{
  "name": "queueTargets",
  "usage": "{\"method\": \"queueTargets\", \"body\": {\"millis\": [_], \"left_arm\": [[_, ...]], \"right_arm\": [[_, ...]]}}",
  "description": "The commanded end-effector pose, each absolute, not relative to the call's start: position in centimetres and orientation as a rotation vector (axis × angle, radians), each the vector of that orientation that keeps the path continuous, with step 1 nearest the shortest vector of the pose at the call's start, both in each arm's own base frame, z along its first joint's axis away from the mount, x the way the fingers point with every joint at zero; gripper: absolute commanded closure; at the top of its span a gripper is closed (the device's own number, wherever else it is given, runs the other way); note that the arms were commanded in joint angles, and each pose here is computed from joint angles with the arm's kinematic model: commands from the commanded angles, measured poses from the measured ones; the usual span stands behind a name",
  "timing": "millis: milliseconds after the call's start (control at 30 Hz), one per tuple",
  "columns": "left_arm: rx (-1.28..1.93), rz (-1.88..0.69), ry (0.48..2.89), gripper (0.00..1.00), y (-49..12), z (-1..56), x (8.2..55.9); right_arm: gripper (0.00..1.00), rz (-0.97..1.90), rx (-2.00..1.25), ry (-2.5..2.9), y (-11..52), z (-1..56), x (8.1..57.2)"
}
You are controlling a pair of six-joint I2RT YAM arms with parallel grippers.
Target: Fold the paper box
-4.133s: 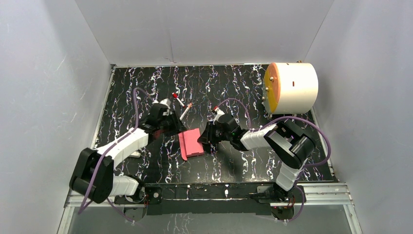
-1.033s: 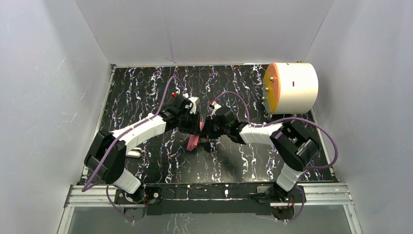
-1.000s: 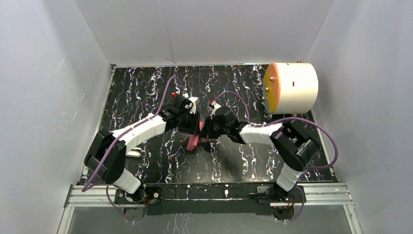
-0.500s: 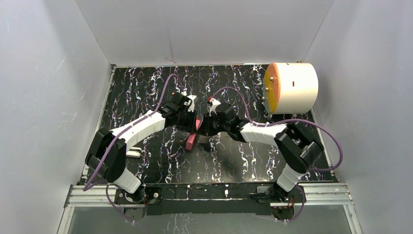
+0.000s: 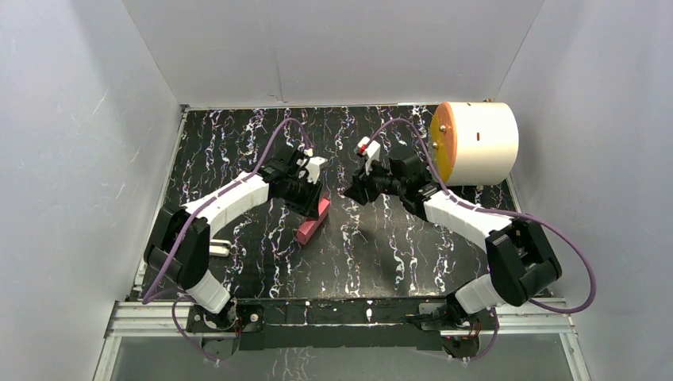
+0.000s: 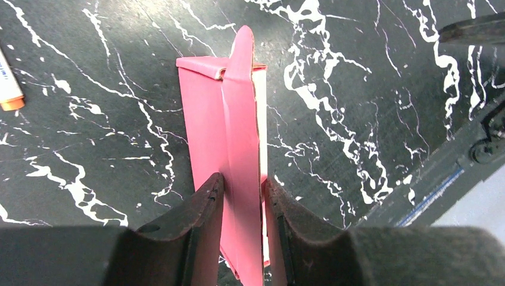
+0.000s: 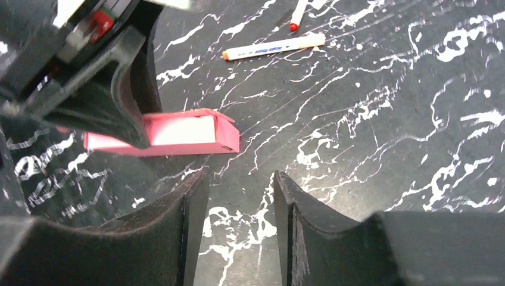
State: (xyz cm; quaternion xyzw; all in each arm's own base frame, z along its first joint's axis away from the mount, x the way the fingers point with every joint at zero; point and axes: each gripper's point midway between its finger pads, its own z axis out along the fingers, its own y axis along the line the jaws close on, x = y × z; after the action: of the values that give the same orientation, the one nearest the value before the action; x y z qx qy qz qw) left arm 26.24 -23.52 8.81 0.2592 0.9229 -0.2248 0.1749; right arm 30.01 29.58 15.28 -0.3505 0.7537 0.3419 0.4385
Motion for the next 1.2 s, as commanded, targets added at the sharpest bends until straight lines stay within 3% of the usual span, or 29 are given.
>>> {"method": "queueTargets", "body": {"millis": [0,467,1167], "left_arm": [[0.845,-0.810,2.627,0.96,-23.8,9.4,24.3],[0.884,-0.924,2.614,0.97,-23.8,8.7,23.3],[0.883,-0.933,2.603,0.97,-23.7,9.0,23.2]], "right_arm": [[0.46,0.845,-1.180,1.589,31.1,17.2,29.4],[0.45,0.911,-1.416,1.311,33.9,16.8,29.5],[0.58,1.053,-1.494,1.327,35.1,14.6,28.6]]}}
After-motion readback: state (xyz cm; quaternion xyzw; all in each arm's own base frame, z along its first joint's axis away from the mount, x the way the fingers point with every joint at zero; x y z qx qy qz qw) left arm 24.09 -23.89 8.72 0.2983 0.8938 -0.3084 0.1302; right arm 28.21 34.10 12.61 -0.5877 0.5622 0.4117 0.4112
